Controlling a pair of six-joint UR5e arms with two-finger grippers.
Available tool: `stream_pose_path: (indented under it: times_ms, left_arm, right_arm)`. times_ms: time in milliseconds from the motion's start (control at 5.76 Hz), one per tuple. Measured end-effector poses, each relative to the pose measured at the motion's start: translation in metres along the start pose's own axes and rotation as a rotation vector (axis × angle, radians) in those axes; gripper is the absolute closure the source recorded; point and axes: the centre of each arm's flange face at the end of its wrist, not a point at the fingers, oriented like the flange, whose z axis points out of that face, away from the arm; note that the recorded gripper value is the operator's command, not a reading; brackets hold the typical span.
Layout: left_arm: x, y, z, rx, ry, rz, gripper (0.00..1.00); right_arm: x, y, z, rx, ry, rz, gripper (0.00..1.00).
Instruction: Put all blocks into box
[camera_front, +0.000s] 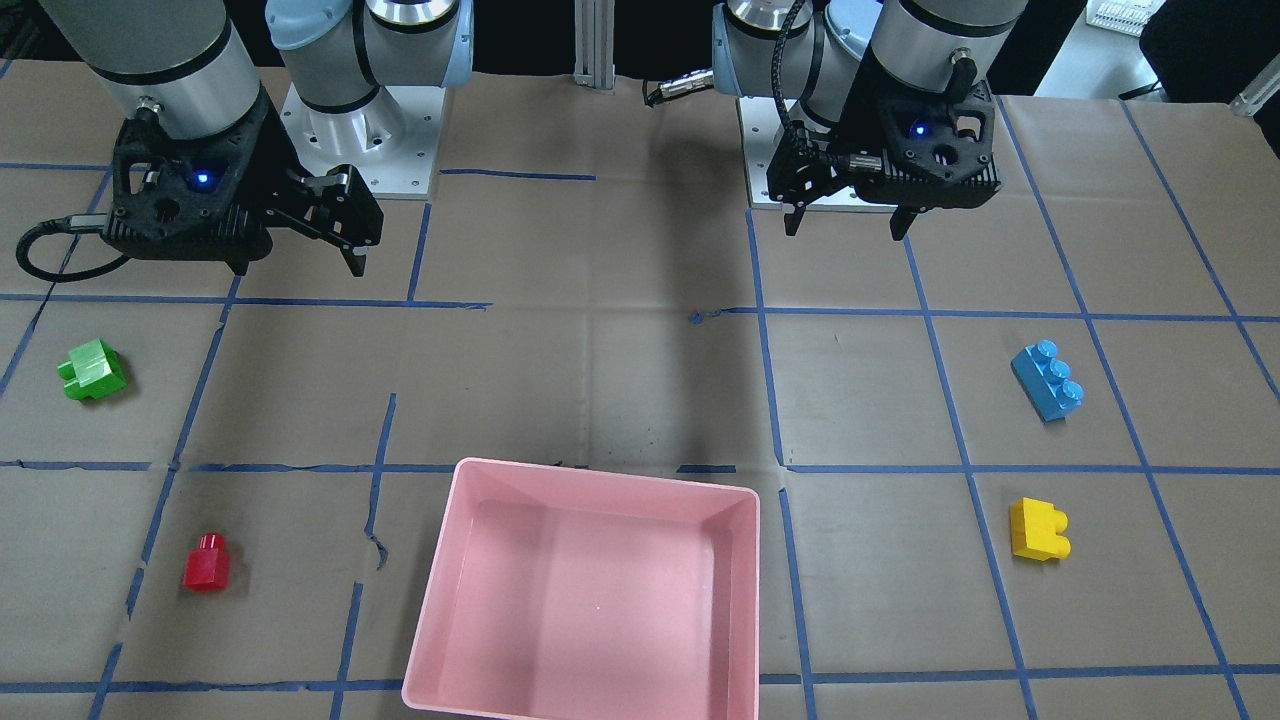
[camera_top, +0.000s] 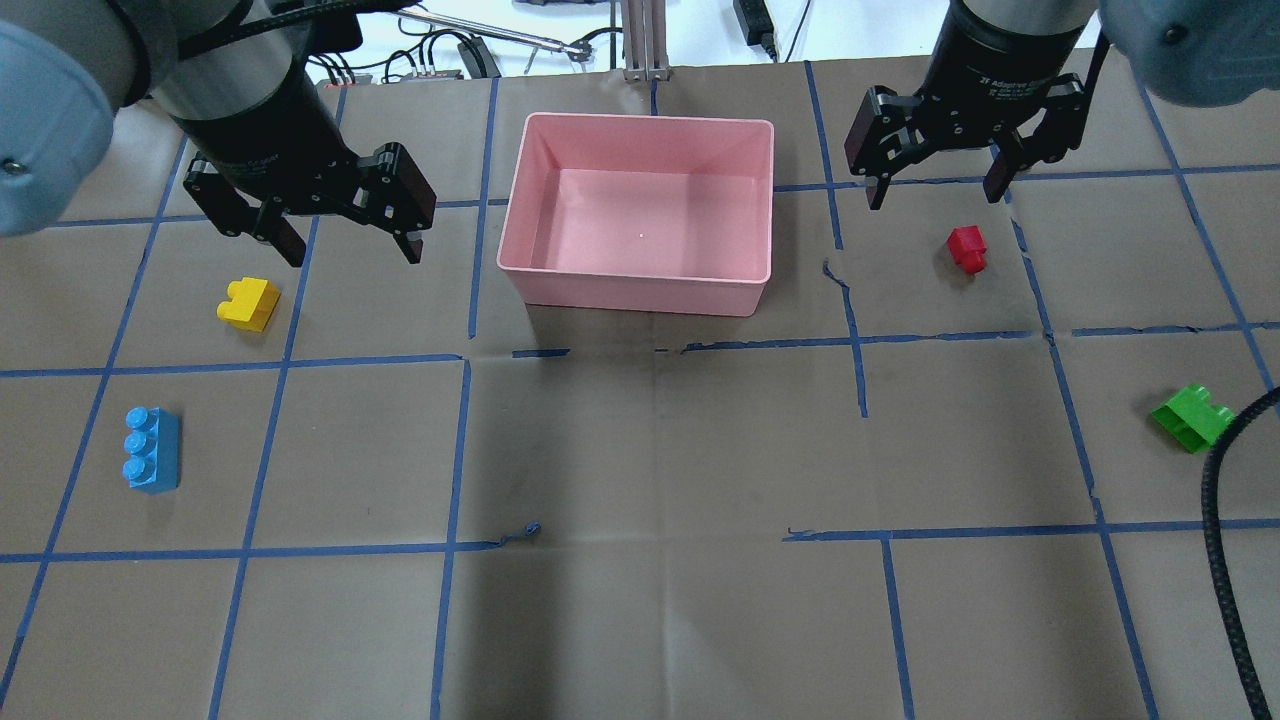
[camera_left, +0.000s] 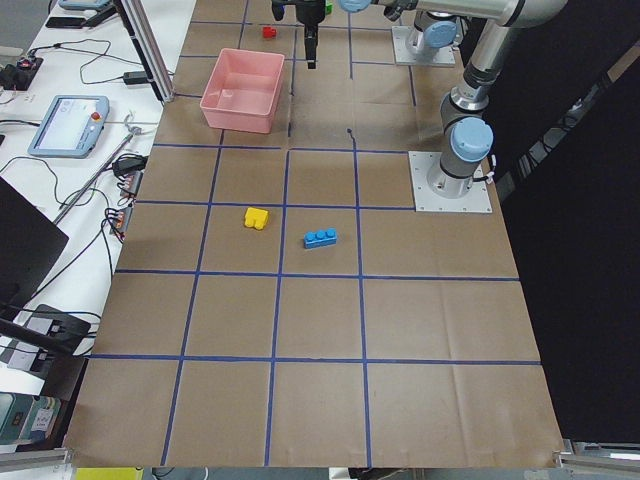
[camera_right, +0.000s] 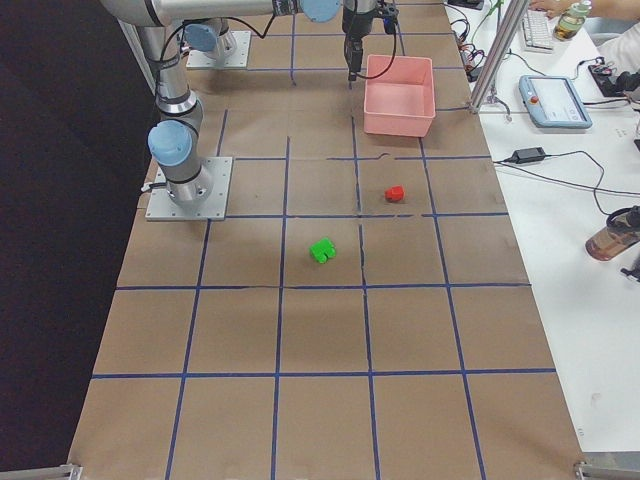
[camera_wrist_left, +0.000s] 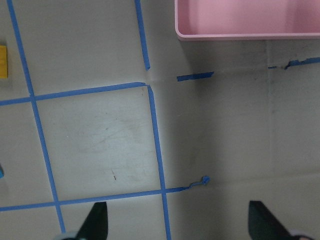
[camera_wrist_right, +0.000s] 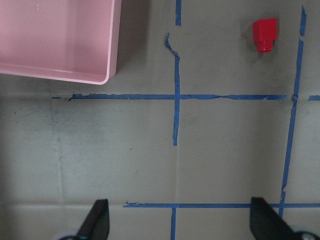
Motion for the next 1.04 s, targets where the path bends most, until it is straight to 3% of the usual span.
stream_pose_path:
  times_ms: [520,1041]
  left_arm:
    - [-0.011,-0.009,-0.004,0.035,-0.001,-0.012,0.01]
    - [-0.072,-0.013,-0.017,0.066,-0.007,-0.055,0.01]
  right_arm:
    - [0.0,0.0,0.0,0.0,0.0,0.0,0.0]
    - [0.001,0.001,-0.001,-0.006,0.004,0.003,0.0]
